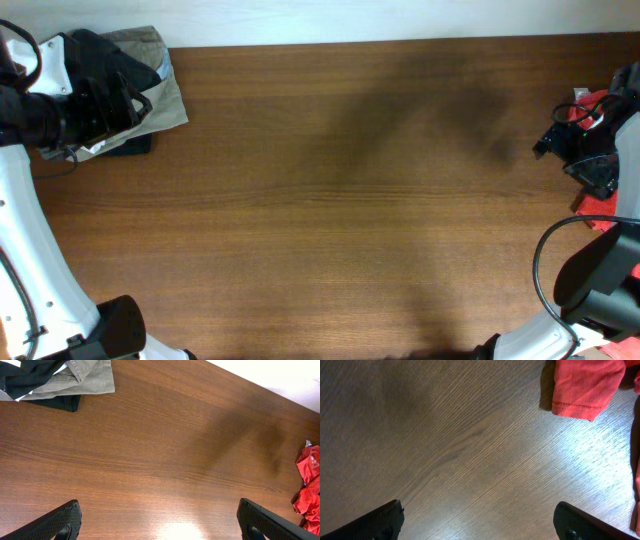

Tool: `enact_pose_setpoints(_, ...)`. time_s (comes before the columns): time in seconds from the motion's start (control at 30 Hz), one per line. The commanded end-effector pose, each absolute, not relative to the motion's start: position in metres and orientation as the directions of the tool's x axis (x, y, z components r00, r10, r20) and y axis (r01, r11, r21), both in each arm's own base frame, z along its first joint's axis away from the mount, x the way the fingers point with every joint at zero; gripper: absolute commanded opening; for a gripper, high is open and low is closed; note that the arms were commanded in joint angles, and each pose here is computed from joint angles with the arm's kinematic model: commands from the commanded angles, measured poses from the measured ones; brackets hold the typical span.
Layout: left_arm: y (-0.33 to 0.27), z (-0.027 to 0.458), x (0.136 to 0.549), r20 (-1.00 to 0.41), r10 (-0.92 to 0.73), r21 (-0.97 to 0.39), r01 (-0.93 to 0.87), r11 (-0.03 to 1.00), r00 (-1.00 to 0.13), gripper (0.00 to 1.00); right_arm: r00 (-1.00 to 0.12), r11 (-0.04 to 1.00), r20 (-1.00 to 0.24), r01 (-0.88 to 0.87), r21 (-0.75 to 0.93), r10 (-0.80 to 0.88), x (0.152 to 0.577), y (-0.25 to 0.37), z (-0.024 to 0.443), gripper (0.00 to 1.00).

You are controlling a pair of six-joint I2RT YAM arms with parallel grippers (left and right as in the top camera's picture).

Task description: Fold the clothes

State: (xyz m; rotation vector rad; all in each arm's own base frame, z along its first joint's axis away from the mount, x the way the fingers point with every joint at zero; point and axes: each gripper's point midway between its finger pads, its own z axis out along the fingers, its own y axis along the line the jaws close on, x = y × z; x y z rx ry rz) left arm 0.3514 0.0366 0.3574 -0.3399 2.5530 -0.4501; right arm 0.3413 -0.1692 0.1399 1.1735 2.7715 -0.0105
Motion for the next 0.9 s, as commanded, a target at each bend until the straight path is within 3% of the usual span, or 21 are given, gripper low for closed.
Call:
enact_pose_setpoints(0.0,0.038,0.36,0.346,-0.458,-0.319,-0.366,-0.151,0.918,-0.83,0.99,-0.675,0.689,-0.158,0.723,0.054,0.72,0.344,-0.171,0.151,0.99)
enact_pose_setpoints(0.17,0.023,0.359,0.345,-0.44,-0.307,-0.408,-0.117,0.906,-0.844,0.99,-0.676,0.689,-0.158,0.722,0.054,0.72,0.344,-0.171,0.151,0.99)
enact_pose_setpoints(0.3,-0.012,0.338,0.322,-0.473,-0.162,-0.284,-0.024,0.959,-0.866,0.99,-0.676,0.689,-0.158,0.722,0.054,0.72,0.344,-0.171,0.151,0.99)
enact_pose_setpoints(0.37,-0.042,0.312,0.319,-0.637,-0.012,-0.212,0.16,0.964,-0.771,0.99,-0.676,0.69,-0.159,0.722,0.054,0.72,0.344,-0.171,0.151,0.99)
enact_pose_setpoints(0.53,-0.05,0.253,0.283,-0.845,0.008,-0.144,0.241,0.96,-0.534,0.99,-0.676,0.69,-0.159,0.722,0.054,0.72,0.344,-0.171,0.151,0.99)
enact_pose_setpoints(0.6,-0.047,0.244,0.267,-0.949,0.005,-0.079,0.252,0.965,-0.316,0.99,-0.676,0.69,-0.159,0.722,0.054,0.72,0.344,-0.171,0.151,0.99)
enact_pose_setpoints(0.7,-0.046,0.248,0.259,-0.999,0.001,-0.011,0.262,0.965,-0.043,0.99,-0.676,0.689,-0.158,0.722,0.054,0.72,0.344,-0.171,0.151,0.99)
enact_pose_setpoints(0.8,-0.042,0.231,0.253,-0.995,0.0,0.025,0.243,0.97,0.103,0.99,-0.676,0.69,-0.159,0.722,0.054,0.72,0.344,-0.171,0.151,0.99)
enact_pose_setpoints(0.87,-0.041,0.22,0.253,-0.992,0.0,0.029,0.237,0.971,0.122,0.99,-0.675,0.689,-0.158,0.723,0.054,0.72,0.344,-0.171,0.151,0.99)
